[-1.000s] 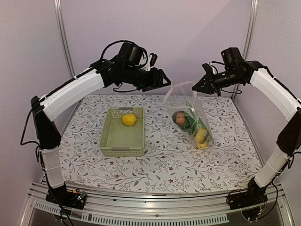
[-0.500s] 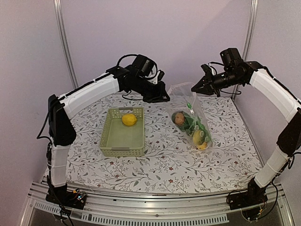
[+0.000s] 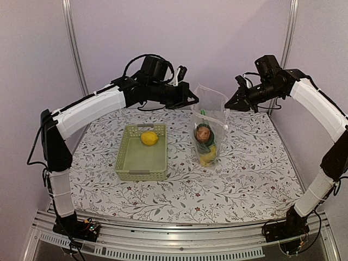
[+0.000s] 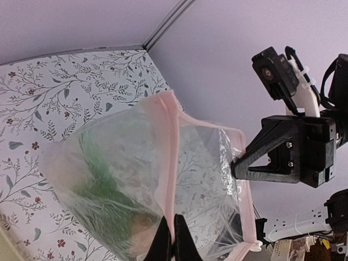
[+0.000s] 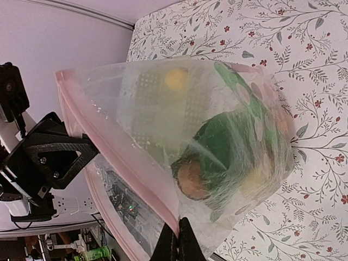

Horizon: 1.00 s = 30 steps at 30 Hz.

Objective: Place the food in the zip-top bag and seal the zipper
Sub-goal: Adjust the zipper food storage bag at the center of the board.

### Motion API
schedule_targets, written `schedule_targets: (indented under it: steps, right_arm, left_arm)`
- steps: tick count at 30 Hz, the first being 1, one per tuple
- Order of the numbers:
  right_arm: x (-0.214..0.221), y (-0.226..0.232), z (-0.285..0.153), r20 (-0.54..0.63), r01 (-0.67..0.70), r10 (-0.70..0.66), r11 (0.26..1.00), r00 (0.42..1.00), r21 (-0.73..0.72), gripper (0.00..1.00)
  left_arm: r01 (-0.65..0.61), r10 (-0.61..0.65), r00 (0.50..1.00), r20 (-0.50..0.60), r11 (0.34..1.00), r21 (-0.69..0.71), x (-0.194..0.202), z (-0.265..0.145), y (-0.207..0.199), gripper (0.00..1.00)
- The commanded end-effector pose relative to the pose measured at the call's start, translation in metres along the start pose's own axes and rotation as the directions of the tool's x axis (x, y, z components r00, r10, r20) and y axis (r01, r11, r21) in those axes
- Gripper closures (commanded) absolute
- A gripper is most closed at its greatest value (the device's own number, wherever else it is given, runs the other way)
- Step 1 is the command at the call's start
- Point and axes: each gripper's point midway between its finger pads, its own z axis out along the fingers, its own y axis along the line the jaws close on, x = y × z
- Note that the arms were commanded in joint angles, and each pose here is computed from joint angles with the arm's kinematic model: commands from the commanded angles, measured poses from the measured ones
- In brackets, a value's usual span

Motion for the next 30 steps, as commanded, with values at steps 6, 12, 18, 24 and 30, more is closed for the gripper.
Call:
schedule_targets:
  steps: [6, 12, 18, 24, 30]
  right_arm:
    - [-0.009, 0.021, -0.014, 0.038, 0.049, -0.047, 0.998, 0.998, -0.035, 1.00]
    - [-0.012, 0.023, -0.013, 0.043, 0.047, -0.045, 0.998, 0.998, -0.042, 1.00]
    - [-0.012, 0.021, -0.010, 0.037, 0.042, -0.040, 0.998, 0.999, -0.042, 1.00]
    - [-0.013, 0.022, -0.009, 0.041, 0.040, -0.038, 0.998, 0.998, -0.047, 1.00]
    - [-0.012, 0.020, -0.006, 0.038, 0.033, -0.031, 0.998, 0.999, -0.053, 1.00]
  left_arm:
    - [-0.044, 0.040, 0.994, 0.098, 0.998, 0.034, -0.028, -0.013, -0.015, 1.00]
    - [-0.089, 0.087, 0.991, 0.101, 0.996, 0.016, -0.036, -0.025, -0.013, 0.63]
    - [-0.195, 0.213, 0.955, 0.205, 0.975, -0.106, -0.056, -0.073, -0.010, 0.41]
    - [-0.060, 0.126, 0.973, 0.192, 0.946, -0.317, -0.054, -0.108, 0.069, 0.38]
    - [0.064, -0.007, 0.994, 0.106, 0.840, -0.539, -0.015, -0.123, 0.166, 0.38]
